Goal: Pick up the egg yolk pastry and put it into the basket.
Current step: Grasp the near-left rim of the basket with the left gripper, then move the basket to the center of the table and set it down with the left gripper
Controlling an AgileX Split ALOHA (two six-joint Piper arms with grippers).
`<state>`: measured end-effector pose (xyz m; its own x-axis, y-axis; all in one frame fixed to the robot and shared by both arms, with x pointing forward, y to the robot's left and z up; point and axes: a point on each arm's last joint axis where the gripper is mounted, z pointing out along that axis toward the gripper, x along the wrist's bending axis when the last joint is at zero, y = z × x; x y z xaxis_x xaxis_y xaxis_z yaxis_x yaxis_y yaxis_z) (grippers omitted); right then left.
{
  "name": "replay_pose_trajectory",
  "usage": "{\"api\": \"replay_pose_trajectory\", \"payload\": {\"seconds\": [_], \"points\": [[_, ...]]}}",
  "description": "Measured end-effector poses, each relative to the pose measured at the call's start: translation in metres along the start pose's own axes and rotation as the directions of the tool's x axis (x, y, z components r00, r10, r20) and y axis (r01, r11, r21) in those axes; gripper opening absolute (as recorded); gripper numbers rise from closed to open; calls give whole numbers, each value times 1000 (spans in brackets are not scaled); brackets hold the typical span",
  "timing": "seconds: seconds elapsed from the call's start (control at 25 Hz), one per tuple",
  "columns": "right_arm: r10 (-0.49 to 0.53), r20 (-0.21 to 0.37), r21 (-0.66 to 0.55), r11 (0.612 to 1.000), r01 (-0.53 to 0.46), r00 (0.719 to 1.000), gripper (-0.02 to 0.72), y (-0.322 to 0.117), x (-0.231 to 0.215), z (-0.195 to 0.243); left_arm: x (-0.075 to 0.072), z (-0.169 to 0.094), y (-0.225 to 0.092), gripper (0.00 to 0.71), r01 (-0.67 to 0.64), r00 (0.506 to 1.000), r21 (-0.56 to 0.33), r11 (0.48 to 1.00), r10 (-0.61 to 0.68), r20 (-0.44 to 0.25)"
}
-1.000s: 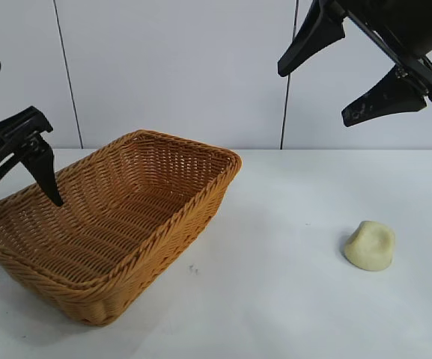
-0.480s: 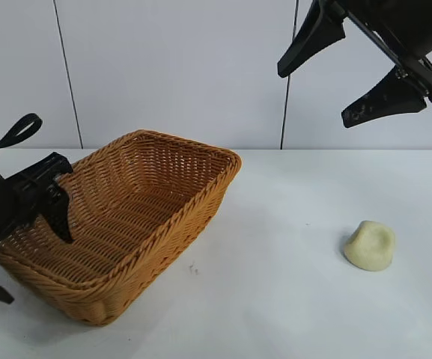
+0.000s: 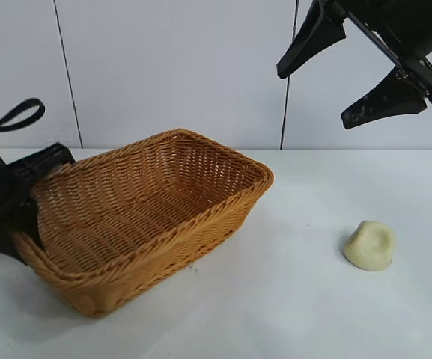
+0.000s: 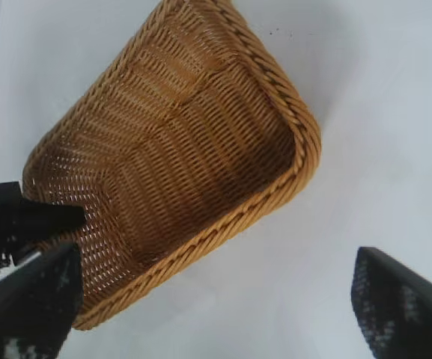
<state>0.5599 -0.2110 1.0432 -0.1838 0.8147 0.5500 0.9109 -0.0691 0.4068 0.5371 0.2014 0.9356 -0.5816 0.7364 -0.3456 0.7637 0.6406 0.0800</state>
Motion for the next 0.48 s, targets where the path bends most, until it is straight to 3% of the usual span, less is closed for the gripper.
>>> {"api": "replay_pose_trajectory", "payload": {"seconds": [0.24, 0.36, 0.48], "points": [[0, 0, 1, 1000, 0, 1000, 695, 0, 0, 0, -38, -16, 39, 81, -336, 941, 102, 936, 330, 68], [0, -2, 5, 1000, 0, 1000, 695, 0, 0, 0, -49, -2, 47, 81, -444, 896, 180, 878, 439, 67], [0, -4, 9, 1000, 0, 1000, 695, -1, 0, 0, -52, 14, 52, 80, -480, 876, 210, 852, 478, 66]]}}
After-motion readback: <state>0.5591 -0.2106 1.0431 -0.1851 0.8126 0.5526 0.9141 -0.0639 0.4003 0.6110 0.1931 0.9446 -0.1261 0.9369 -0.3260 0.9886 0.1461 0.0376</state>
